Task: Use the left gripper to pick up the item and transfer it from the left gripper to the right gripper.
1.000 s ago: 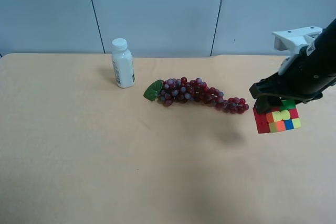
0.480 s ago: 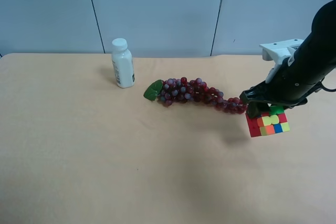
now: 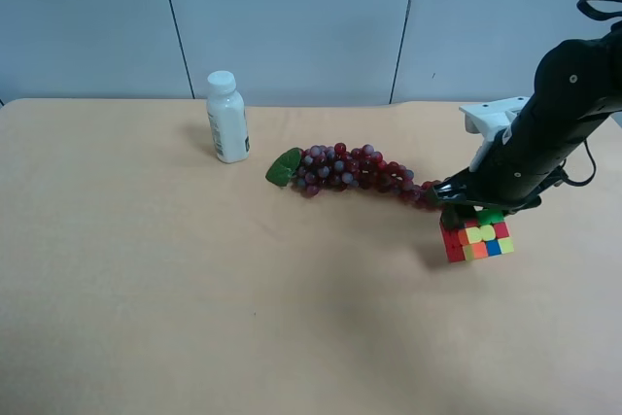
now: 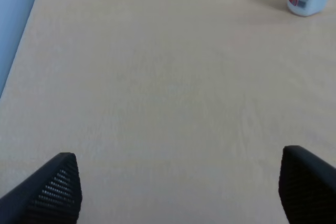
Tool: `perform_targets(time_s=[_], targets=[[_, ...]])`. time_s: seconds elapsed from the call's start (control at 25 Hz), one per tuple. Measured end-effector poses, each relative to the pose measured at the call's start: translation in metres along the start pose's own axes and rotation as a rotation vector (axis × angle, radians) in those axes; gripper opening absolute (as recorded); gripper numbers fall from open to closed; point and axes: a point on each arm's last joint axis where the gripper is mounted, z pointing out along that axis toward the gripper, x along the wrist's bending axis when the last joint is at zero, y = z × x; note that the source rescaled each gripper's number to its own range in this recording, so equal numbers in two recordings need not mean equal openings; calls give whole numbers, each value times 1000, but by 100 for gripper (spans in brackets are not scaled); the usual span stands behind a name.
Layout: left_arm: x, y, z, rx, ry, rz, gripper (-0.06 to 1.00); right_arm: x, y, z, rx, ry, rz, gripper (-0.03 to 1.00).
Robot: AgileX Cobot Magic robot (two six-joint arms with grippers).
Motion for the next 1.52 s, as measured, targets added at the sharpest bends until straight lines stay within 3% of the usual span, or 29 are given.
perform_targets(time_s=[0.16,0.2,0.28,0.32,0.44,0.64,0.92,1.28,1.52], targets=[[0,0,0,0,0,0,44,0,0,1,5,1,2,3],[0,0,0,0,0,0,44,0,0,1,5,1,3,14],[0,0,0,0,0,0,44,0,0,1,5,2,3,62],[0,0,0,0,0,0,44,0,0,1,5,3,5,77],[0,0,0,0,0,0,44,0,0,1,5,3,4,94],[0,0,0,0,0,0,44,0,-2,-10,-1,5,4,98],[0,0,0,0,0,0,44,-1,-16,-72,-69,20,2,98],[0,0,0,0,0,0,44,-8,-70,-167,-208,41,-39,98],[0,0,0,0,0,0,44,-15,-114,-207,-282,46,-47,98]])
